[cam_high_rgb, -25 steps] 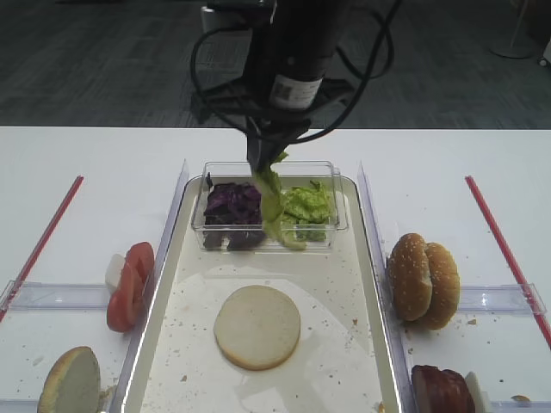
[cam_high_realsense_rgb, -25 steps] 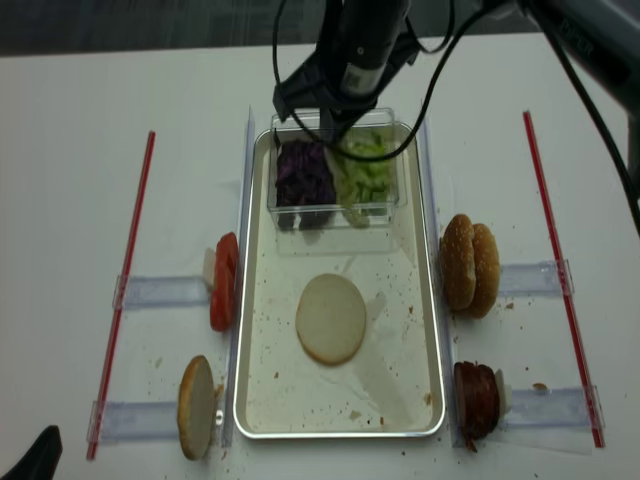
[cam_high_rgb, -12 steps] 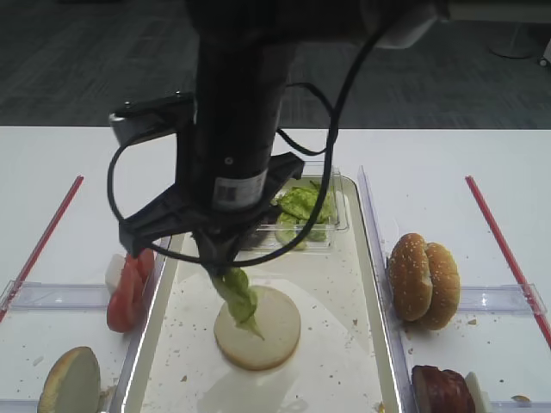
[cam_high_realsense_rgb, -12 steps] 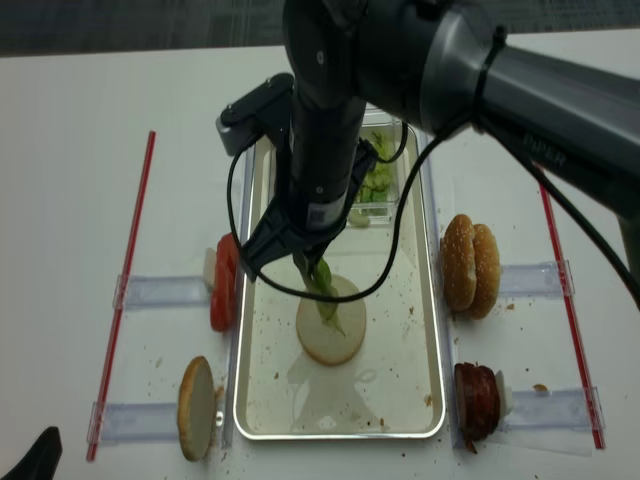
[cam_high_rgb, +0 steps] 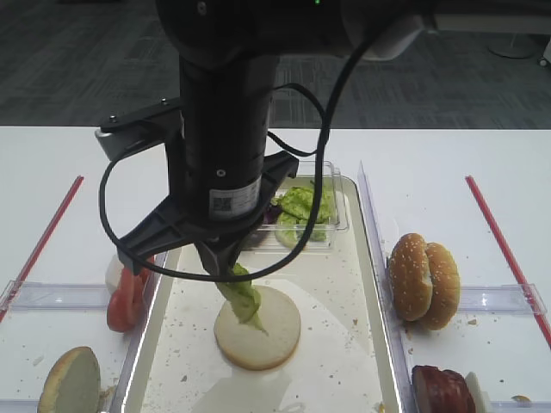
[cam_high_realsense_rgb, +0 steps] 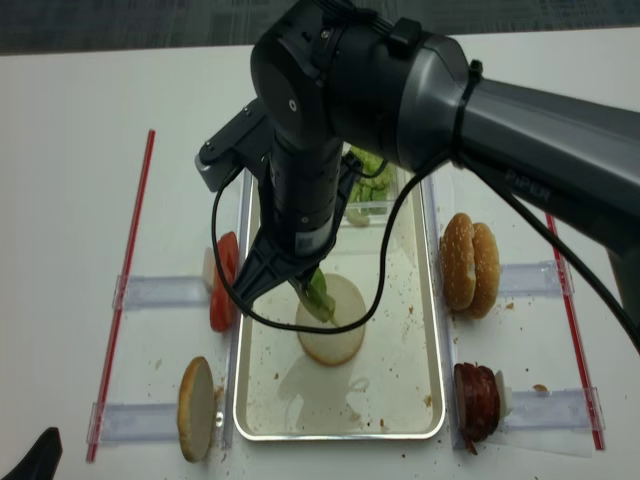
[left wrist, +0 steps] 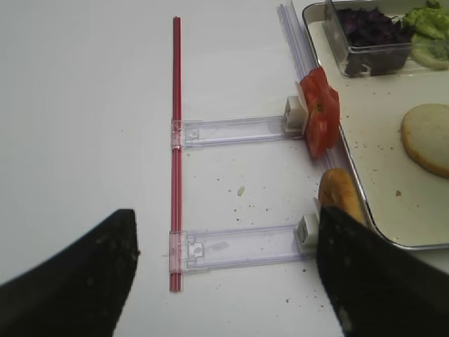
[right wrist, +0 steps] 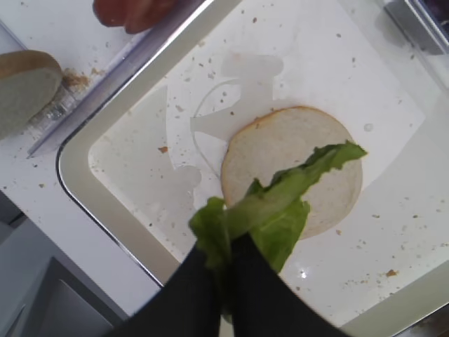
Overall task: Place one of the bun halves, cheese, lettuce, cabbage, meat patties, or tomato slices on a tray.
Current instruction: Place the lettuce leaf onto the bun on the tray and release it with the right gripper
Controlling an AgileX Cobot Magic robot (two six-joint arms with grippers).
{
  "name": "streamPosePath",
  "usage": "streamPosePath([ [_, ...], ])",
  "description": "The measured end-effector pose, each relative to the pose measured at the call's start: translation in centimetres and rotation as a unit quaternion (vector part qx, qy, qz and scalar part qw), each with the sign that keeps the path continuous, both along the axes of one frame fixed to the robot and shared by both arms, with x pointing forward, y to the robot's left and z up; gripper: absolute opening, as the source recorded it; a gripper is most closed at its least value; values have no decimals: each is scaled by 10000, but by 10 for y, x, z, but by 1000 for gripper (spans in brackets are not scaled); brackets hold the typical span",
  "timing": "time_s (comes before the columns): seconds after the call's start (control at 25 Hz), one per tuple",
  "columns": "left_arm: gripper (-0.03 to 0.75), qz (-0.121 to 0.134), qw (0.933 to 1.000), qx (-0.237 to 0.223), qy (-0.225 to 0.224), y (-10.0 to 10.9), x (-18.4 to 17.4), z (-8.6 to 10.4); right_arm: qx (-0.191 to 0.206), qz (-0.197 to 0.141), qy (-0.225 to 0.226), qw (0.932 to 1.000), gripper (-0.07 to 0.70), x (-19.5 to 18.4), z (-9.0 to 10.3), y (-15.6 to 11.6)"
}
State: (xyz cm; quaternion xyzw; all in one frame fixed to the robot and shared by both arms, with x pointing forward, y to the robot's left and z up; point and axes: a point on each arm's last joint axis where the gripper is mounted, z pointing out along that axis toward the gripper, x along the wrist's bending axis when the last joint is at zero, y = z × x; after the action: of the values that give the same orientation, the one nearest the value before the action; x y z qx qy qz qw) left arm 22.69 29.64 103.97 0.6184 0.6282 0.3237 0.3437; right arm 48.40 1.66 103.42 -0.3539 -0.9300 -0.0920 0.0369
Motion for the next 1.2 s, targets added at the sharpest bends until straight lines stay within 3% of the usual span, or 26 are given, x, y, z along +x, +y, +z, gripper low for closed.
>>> streamPosePath([
  [0.2, 492, 0, 10000, 0, 0, 0, 0, 0, -57, 45, 27, 10000, 53, 1, -5, 1],
  [0.64, 492, 0, 10000, 0, 0, 0, 0, 0, -365, 164, 240, 9989, 53, 8, -39, 9],
  [0.84, 492, 0, 10000, 0, 0, 0, 0, 0, -472, 82, 375, 9981, 53, 16, -55, 7],
  [1.2, 492, 0, 10000, 0, 0, 0, 0, 0, -520, -138, 458, 9975, 53, 32, -64, -3],
])
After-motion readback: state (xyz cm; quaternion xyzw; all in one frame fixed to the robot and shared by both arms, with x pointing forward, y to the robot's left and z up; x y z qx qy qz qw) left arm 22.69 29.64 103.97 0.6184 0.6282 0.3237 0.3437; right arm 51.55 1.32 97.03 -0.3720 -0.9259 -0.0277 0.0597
